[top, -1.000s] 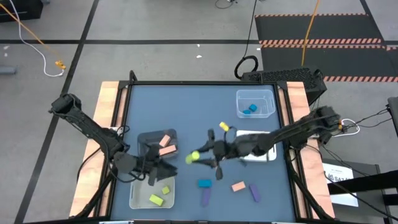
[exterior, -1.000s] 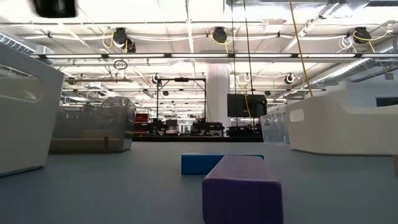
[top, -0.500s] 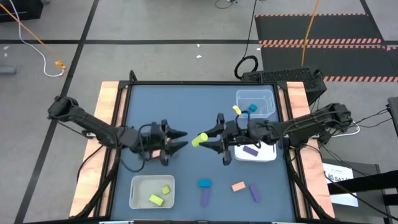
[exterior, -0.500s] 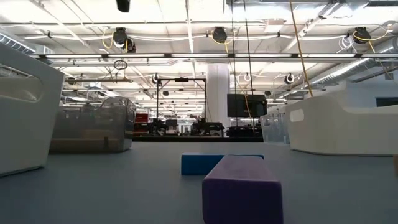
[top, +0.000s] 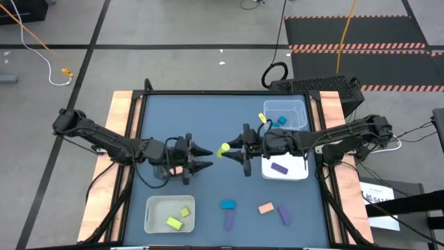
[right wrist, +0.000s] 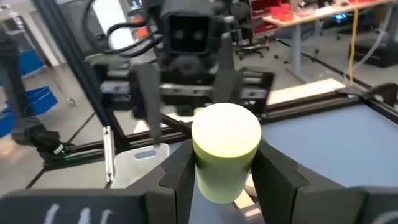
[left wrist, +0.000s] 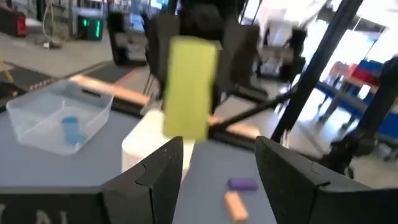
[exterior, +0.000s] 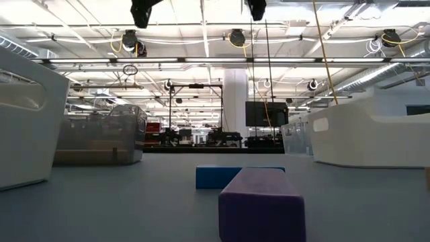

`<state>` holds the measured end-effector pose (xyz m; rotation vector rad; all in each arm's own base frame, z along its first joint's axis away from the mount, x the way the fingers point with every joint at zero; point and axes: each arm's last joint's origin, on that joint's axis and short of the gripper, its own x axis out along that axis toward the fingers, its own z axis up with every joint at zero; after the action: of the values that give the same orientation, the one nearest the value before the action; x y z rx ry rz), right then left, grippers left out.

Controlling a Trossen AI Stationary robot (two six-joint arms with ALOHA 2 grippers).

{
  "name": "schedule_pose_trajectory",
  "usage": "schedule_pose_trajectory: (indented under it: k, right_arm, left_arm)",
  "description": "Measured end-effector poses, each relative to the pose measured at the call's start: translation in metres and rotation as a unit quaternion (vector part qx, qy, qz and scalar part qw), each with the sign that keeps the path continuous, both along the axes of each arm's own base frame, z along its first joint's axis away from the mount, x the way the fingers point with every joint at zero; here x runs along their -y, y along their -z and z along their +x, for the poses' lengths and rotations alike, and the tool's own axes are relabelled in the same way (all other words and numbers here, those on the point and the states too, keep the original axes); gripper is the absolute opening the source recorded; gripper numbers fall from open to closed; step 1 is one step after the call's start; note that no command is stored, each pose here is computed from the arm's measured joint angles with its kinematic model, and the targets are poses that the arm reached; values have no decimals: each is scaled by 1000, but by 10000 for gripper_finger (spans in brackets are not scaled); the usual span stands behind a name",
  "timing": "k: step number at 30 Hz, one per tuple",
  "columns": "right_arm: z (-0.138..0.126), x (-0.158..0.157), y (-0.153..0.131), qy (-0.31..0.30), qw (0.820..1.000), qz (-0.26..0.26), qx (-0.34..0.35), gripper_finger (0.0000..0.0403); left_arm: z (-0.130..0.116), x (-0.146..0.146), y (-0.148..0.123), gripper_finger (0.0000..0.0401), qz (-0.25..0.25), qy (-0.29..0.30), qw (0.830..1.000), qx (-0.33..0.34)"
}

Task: Sort & place blocks by color
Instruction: Put the yellow block into the gray bin

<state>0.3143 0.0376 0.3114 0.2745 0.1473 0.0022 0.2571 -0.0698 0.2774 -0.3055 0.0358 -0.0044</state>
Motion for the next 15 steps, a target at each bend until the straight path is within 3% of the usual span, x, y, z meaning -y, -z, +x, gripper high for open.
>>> schedule_pose_trajectory:
  k: [5, 15]
  right_arm:
    - [0, 4, 1, 8, 1000, 18, -4, 120]
    - [0, 4, 1, 9, 1000, 23, -7, 121]
  left_arm:
    - [1, -7, 11, 201, 12, -12, 998, -53]
    - [4, -23, 12, 200, 52, -48, 996, -61]
